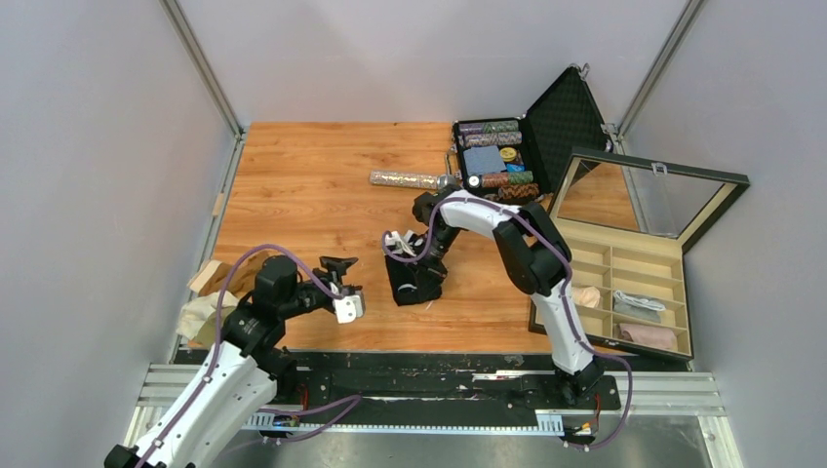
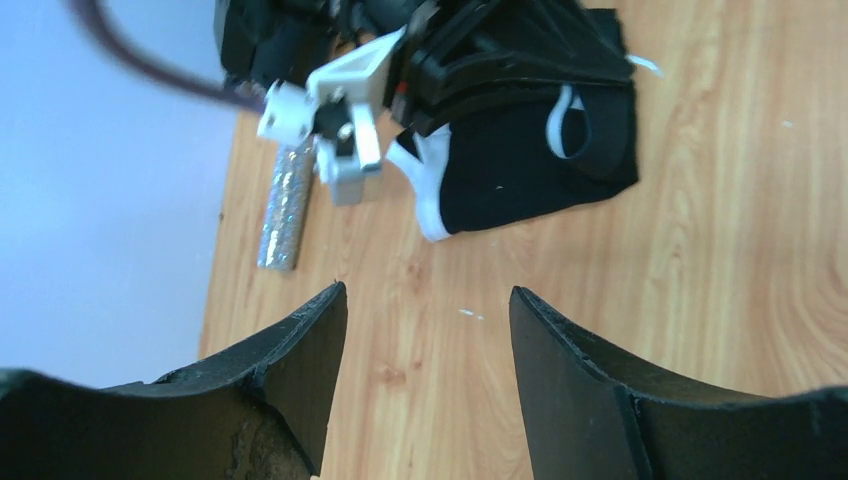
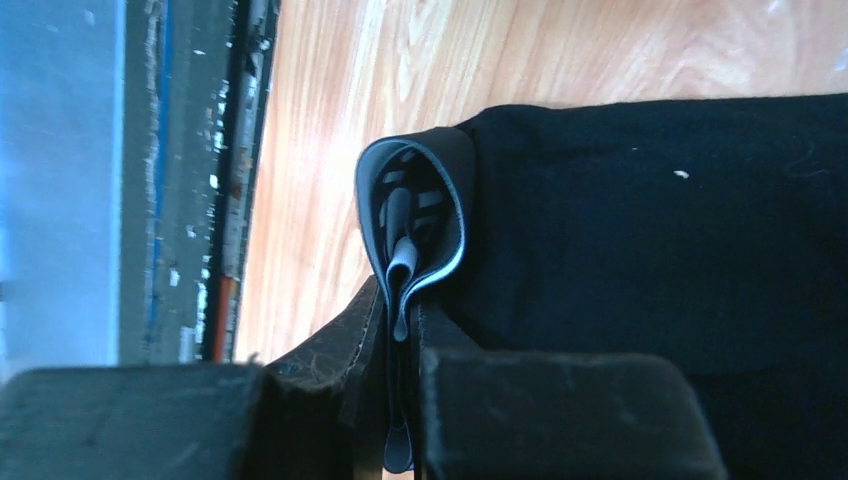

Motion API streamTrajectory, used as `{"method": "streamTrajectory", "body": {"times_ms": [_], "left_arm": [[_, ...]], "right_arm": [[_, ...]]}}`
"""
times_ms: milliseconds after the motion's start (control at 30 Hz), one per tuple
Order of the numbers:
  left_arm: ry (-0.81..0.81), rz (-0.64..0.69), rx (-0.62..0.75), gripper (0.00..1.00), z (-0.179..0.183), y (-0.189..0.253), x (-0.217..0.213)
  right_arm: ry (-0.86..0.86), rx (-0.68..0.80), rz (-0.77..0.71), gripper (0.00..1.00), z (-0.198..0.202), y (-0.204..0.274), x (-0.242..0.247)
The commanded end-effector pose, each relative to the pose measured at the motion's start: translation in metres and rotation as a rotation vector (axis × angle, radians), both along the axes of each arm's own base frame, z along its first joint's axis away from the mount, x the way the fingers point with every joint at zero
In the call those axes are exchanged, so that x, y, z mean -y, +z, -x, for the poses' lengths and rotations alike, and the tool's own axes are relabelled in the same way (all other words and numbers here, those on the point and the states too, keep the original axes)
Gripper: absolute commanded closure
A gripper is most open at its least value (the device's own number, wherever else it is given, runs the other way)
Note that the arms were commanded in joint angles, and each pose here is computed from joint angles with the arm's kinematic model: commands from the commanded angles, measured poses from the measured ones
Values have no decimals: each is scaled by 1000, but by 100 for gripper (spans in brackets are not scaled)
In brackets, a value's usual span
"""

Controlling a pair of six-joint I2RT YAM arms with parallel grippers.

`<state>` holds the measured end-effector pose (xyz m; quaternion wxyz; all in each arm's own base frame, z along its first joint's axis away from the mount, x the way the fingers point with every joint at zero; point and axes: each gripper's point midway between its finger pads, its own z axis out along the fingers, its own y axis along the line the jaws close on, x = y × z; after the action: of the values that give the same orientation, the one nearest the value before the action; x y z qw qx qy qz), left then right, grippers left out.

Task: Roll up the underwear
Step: Roll the underwear to the center of the board.

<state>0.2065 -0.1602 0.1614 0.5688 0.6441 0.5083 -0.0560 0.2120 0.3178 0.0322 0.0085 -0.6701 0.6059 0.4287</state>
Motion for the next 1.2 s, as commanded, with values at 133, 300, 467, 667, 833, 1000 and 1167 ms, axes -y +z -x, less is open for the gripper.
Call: {"method": "streamTrajectory", "body": {"times_ms": [133, 300, 467, 667, 833, 1000, 1167], "left_arm": [[-489, -67, 99, 31, 48, -29, 43], [-647, -103, 163, 32, 38, -49, 76], [-670, -151, 145, 37, 19, -70, 97], [-690, -183, 160, 39, 13, -90, 101], [-613, -253, 157, 42, -2, -109, 102], [-528, -311, 137, 48, -18, -127, 99], [-542, -401, 164, 57, -18, -146, 93]], "right_arm": [[-95, -408, 195, 100, 26, -17, 2], [-167, -510, 295, 100, 18, -46, 2], [-323, -674, 328, 100, 0, -62, 3], [-386, -775, 333, 100, -2, -70, 2], [-395, -809, 342, 100, 3, -72, 2], [-398, -827, 341, 100, 6, -71, 2], [-398, -829, 338, 100, 7, -70, 2]]}}
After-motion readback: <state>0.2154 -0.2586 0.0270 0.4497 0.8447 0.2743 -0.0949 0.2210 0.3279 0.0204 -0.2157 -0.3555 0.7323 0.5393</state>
